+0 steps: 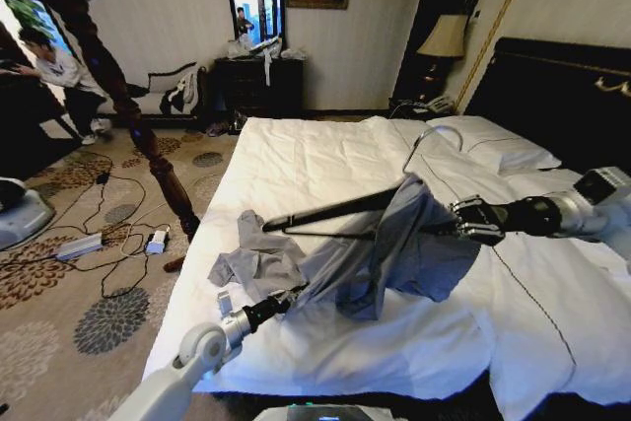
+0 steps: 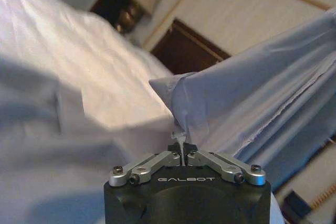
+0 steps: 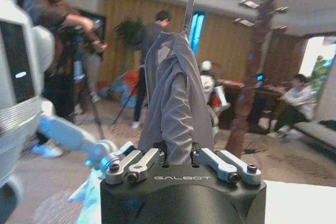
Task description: Pick up the clothes from the bed and hang them on the clothes hanger.
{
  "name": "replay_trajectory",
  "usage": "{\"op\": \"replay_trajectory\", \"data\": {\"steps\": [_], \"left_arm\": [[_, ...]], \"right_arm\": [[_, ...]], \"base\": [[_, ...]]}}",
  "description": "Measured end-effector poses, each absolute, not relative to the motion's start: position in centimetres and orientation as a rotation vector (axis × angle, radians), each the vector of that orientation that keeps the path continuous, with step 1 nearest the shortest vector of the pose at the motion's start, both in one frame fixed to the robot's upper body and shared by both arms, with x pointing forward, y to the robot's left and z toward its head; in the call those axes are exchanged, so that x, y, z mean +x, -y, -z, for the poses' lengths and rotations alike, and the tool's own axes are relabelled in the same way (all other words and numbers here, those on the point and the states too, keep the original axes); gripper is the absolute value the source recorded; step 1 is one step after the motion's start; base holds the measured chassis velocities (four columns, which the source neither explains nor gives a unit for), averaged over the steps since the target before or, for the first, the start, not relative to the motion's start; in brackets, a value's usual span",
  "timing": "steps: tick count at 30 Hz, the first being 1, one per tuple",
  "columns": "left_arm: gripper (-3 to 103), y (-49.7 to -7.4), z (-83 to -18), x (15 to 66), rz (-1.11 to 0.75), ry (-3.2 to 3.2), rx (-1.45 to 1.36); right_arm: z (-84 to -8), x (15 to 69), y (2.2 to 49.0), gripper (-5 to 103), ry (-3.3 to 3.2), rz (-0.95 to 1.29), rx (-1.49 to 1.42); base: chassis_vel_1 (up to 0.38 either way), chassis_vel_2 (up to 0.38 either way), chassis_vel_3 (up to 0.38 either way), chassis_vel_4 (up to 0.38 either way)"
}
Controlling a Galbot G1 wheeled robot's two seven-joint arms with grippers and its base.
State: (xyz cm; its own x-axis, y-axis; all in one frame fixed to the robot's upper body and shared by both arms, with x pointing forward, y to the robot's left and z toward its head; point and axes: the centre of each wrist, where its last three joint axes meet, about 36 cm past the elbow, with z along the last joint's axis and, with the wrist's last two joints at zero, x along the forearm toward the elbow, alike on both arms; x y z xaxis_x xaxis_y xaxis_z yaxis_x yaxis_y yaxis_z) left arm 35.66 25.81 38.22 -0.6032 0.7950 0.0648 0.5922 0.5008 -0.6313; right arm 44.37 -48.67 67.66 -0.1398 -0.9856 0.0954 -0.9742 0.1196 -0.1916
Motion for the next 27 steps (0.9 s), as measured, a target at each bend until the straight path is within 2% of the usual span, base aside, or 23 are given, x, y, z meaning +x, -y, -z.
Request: {"op": "replay_trajectory", "data": {"steps": [6,13,20,27], "left_arm": [[0,-28.8,-42.8,37.1,-0.872,2.560,-1.147],[0,-30.4,-45.6,38.0,-0.890,2.647,-1.153],[0,-33.4,-51.1,41.1,-0.947,2.778,-1.132],[0,-34.5,-56.5,44.1,-0.876,2.831,-1.176]], "right_arm": [[-66.6,44.2,48.3,16,-2.411,0.241,-1.841],[-66.2,44.0,47.7,16,-2.404,0.231,-1.840],[-65.0,43.6,46.7,16,-2.390,0.255,-1.878],[-63.8,43.4,46.3,16,-2.401,0.328,-1.908]], "base": [[0.000,0.000,0.000,0.000],[0.000,0.000,0.000,0.000],[0.000,0.000,0.000,0.000],[0.000,0.000,0.000,0.000]]}}
